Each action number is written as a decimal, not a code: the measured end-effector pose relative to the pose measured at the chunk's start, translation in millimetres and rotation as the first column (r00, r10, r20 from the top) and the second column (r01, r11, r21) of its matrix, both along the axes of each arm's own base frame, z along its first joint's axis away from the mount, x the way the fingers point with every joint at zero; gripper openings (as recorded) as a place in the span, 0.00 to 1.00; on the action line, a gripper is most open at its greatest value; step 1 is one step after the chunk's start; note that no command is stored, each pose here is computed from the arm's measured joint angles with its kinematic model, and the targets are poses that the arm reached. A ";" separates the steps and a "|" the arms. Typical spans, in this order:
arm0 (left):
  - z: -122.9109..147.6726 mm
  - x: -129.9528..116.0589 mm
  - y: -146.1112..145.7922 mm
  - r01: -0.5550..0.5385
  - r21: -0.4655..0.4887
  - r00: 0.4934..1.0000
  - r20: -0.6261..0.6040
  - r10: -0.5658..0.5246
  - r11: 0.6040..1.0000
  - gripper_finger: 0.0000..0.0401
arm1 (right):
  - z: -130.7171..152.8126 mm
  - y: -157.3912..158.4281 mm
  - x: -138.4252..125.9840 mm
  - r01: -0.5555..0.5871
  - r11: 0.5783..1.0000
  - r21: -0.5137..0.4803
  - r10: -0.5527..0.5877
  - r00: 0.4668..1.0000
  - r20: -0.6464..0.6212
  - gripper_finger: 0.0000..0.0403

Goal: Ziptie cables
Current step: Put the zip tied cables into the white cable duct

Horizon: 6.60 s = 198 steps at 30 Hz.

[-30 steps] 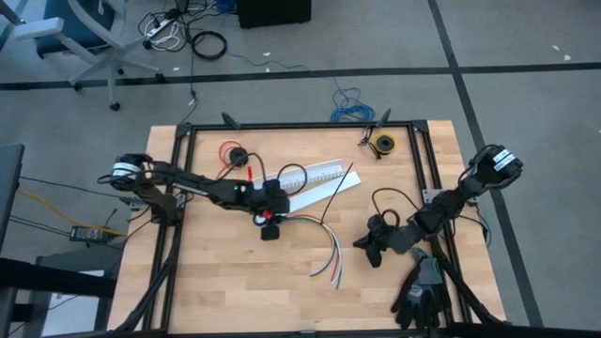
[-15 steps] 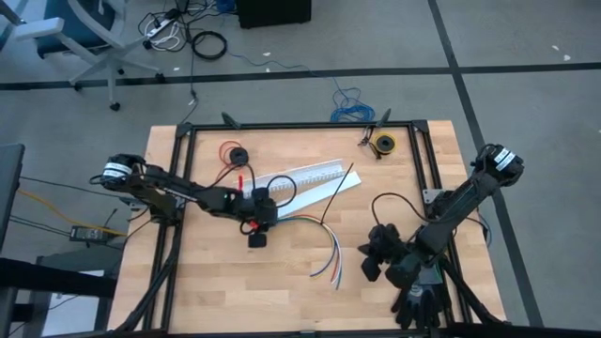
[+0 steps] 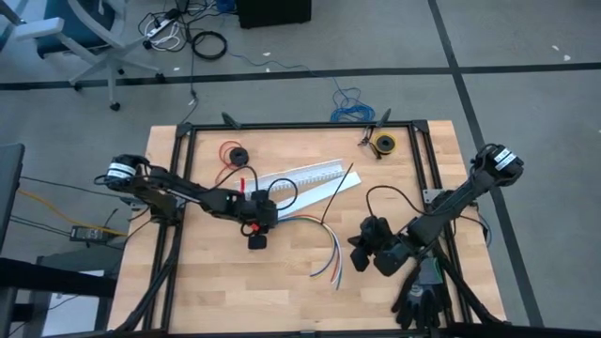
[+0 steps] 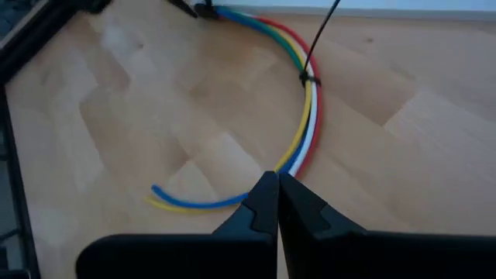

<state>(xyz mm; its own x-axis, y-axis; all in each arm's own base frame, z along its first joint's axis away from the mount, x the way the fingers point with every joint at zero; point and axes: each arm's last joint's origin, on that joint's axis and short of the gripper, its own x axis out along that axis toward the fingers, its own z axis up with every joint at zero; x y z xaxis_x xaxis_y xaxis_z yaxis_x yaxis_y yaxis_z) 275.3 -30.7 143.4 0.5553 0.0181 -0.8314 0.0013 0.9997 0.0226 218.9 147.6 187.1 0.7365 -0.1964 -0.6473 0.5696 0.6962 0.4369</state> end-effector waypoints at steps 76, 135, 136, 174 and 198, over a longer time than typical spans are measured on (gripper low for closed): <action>45.4 44.8 0.0 -0.198 0.250 0.979 0.091 0.180 0.948 0.12 | -40.0 -71.8 84.8 0.108 0.941 0.322 0.060 0.880 -0.471 0.34; 138.5 -11.5 17.6 -0.409 0.354 0.912 0.170 0.373 0.841 0.11 | -21.7 -100.6 77.4 -0.035 0.999 -0.024 0.020 0.878 -0.479 0.01; 133.4 -13.0 17.6 -0.403 0.350 0.915 0.155 0.373 0.845 0.11 | -18.2 -101.3 74.9 -0.041 0.999 -0.031 0.021 0.875 -0.484 0.01; 61.9 -29.8 50.4 -0.464 0.176 0.882 0.003 0.471 0.868 0.11 | 4.5 -214.2 60.3 -0.101 0.974 -0.201 -0.032 0.823 -0.567 0.01; 51.9 -40.6 52.4 -0.475 0.184 0.863 -0.094 0.497 0.860 0.11 | 0.4 -256.1 58.0 -0.167 0.973 -0.161 0.055 0.841 -0.538 0.03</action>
<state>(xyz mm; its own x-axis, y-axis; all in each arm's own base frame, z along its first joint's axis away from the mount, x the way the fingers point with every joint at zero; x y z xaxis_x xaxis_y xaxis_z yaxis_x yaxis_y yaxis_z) 234.7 21.6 195.4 0.3270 0.3863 -0.8625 -0.4701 0.8582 0.2061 277.0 -108.5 187.5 0.3188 -0.2962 -0.9003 0.5877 0.8071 -0.0575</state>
